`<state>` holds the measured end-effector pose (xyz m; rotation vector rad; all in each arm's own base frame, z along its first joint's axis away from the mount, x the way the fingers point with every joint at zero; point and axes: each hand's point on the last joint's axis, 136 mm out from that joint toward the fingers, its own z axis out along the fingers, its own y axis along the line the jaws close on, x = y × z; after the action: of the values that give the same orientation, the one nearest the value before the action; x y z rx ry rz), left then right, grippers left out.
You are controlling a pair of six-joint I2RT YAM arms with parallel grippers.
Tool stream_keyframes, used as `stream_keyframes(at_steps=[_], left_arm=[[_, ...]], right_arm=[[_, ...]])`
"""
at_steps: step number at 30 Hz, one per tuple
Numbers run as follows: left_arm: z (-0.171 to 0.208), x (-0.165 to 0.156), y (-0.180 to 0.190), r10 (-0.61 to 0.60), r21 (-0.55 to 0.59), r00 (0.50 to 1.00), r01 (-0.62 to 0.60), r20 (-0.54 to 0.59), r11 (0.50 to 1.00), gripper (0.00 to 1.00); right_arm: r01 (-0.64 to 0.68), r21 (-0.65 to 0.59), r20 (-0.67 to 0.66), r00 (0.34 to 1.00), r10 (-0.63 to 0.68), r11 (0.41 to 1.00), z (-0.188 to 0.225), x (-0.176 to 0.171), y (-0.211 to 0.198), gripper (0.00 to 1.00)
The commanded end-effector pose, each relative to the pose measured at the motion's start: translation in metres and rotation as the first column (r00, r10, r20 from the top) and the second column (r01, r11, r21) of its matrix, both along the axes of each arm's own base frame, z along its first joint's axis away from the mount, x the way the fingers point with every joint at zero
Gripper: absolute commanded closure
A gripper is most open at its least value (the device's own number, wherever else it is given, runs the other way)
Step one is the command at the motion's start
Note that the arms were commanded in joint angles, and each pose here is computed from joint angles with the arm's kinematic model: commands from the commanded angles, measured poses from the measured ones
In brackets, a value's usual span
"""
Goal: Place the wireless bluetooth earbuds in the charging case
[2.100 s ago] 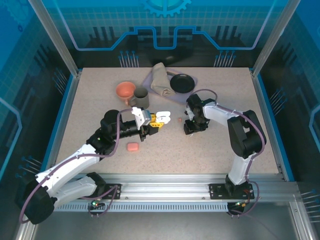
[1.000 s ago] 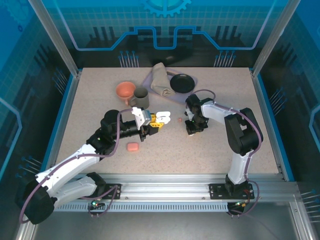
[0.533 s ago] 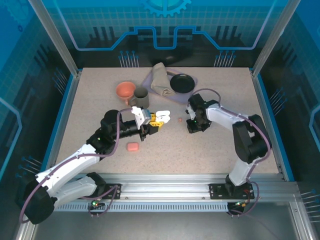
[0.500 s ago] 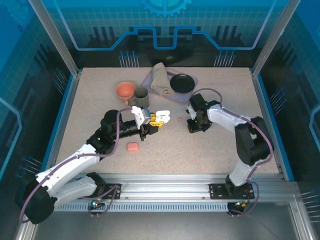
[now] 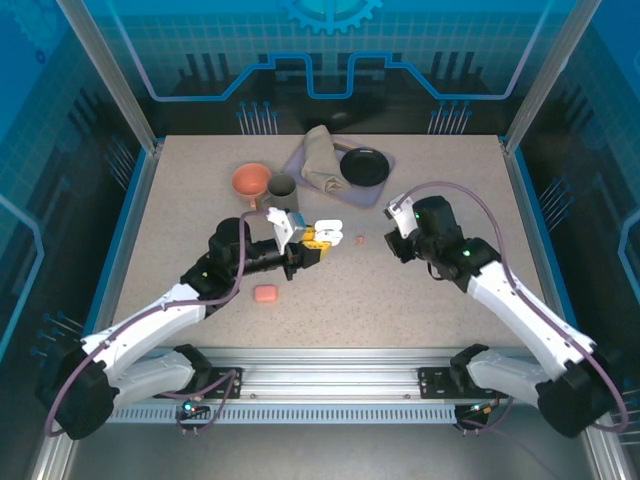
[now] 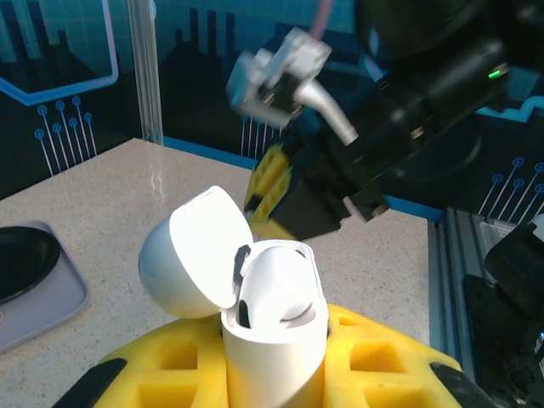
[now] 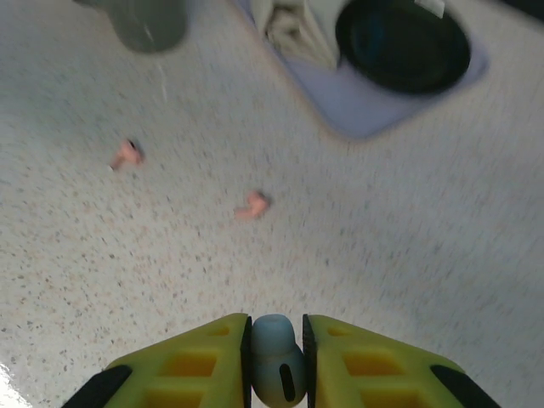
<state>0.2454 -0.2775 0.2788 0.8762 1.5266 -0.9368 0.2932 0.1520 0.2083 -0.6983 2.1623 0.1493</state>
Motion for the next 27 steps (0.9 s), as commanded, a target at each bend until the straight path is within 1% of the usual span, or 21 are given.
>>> stream_keyframes(at_steps=[1, 4, 8, 13, 16, 20, 24, 27], left_arm=[[0.016, 0.005, -0.005, 0.008, -0.034, 1.0, -0.009, -0.027, 0.999, 1.0], [0.016, 0.008, -0.008, 0.005, -0.04, 0.998, -0.007, -0.057, 0.999, 1.0], [0.016, 0.009, -0.01, -0.001, -0.051, 0.998, -0.003, -0.068, 0.999, 1.0], [0.02, 0.007, -0.013, -0.02, -0.061, 0.998, 0.016, -0.064, 0.998, 1.0], [0.021, 0.005, -0.015, -0.033, -0.062, 0.998, 0.03, -0.059, 0.998, 1.0], [0.023, 0.002, -0.017, -0.047, -0.065, 0.998, 0.044, -0.052, 0.997, 1.0], [0.024, -0.001, -0.018, -0.058, -0.066, 0.997, 0.055, -0.047, 0.996, 1.0], [0.026, -0.002, -0.018, -0.062, -0.068, 0.997, 0.06, -0.035, 0.996, 1.0]], right_arm=[[-0.081, -0.04, 0.202, 0.976, 0.087, 0.996, 0.039, -0.004, 0.009, 0.76], [-0.138, -0.055, 0.323, 0.935, 0.149, 0.989, 0.071, -0.017, 0.017, 0.77], [-0.218, -0.102, 0.451, 0.86, 0.24, 0.971, 0.107, -0.036, 0.03, 0.77], [-0.317, -0.164, 0.545, 0.76, 0.353, 0.934, 0.137, -0.057, 0.05, 0.77], [-0.36, -0.229, 0.572, 0.702, 0.425, 0.904, 0.146, -0.067, 0.063, 0.77], [-0.368, -0.343, 0.582, 0.639, 0.503, 0.864, 0.151, -0.069, 0.076, 0.78], [-0.361, -0.437, 0.575, 0.592, 0.564, 0.824, 0.149, -0.068, 0.088, 0.78], [-0.36, -0.475, 0.56, 0.579, 0.592, 0.803, 0.144, -0.064, 0.095, 0.78]])
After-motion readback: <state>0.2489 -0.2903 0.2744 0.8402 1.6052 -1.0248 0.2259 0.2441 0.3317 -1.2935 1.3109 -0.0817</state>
